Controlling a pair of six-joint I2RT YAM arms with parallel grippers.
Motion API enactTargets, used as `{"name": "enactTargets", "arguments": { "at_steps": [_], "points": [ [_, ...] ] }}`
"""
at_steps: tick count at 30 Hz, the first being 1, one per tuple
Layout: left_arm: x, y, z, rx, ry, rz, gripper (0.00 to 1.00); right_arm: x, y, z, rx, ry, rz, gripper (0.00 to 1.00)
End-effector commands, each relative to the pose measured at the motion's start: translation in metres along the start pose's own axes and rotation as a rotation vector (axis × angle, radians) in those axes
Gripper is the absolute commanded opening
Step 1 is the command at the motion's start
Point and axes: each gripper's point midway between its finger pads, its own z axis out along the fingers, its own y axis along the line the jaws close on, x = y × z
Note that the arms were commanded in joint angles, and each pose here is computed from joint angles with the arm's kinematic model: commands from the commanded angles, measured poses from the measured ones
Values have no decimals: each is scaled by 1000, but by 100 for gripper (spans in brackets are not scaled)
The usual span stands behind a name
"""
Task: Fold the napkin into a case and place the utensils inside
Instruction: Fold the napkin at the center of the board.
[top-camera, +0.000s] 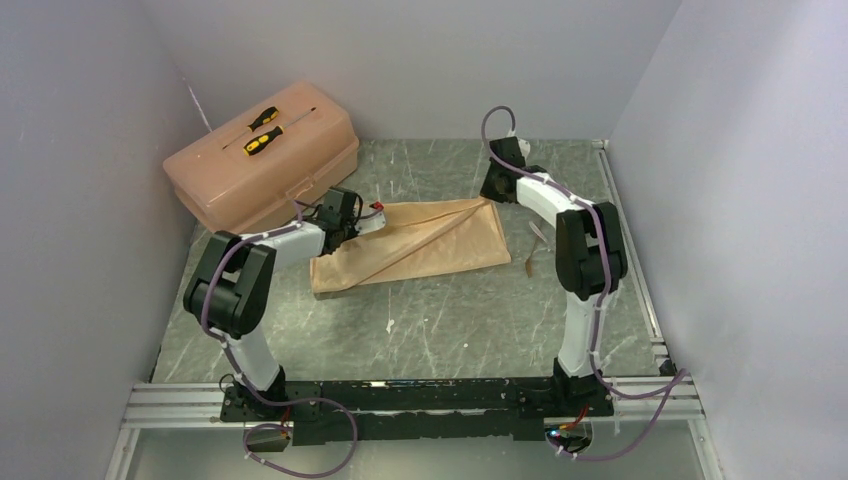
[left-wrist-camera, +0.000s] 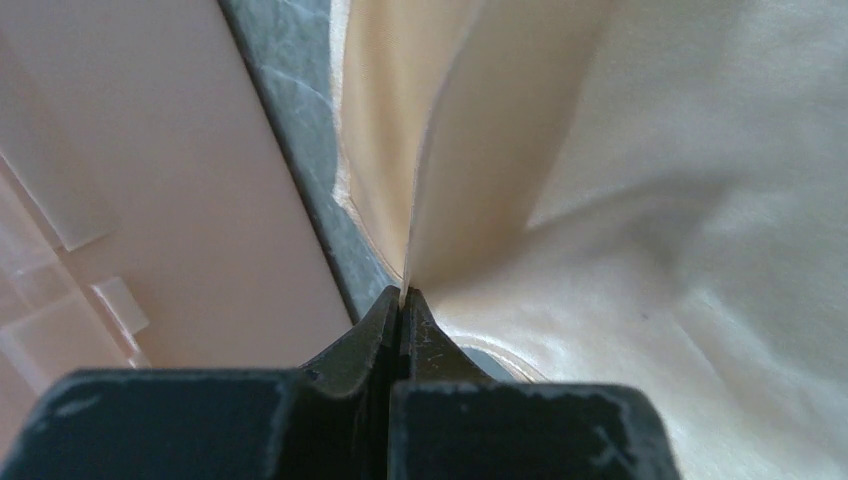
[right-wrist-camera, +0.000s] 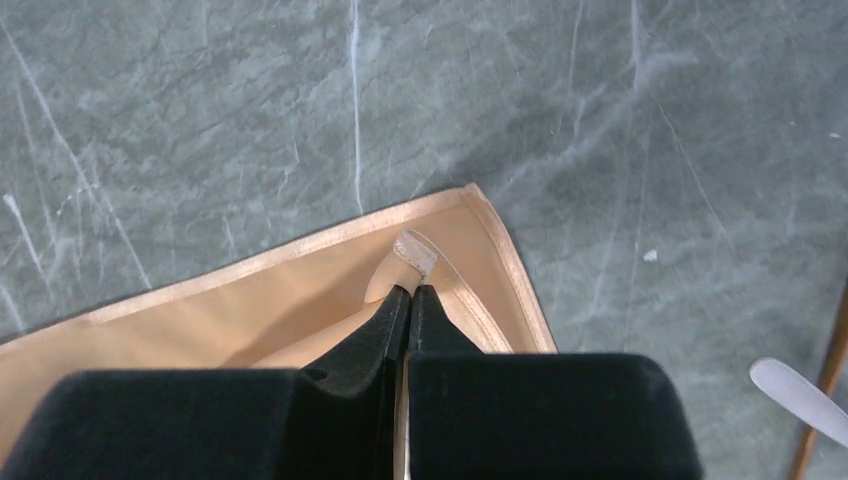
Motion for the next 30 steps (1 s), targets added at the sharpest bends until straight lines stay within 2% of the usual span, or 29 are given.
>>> {"name": "enactTargets", "arguments": {
  "at_steps": [1, 2, 9, 15, 17, 19, 25, 30],
  "points": [
    [-13, 39, 7, -163, -13, 38, 3, -17, 2, 12, 20, -31, -9, 0],
    [-13, 43, 8, -184, -11, 45, 3, -14, 0, 18, 30, -21, -12, 2],
    [-18, 54, 14, -239, -14, 44, 3, -5, -8, 27, 50, 1, -6, 51],
    [-22, 55, 24, -246, -15, 38, 3, -13, -13, 0, 44, -51, 23, 78],
    [-21, 53, 28, -246, -6, 40, 3, -13, -14, -17, 22, -70, 38, 80],
    [-20, 52, 31, -249, 1, 43, 3, 6, -22, -27, 17, -41, 52, 80],
    [-17, 57, 33, -280, 22, 61, 3, 67, -49, -53, 10, 39, 106, 70],
    [-15, 57, 34, -280, 39, 59, 5, 101, -69, -63, 37, 80, 116, 79]
  ]
}}
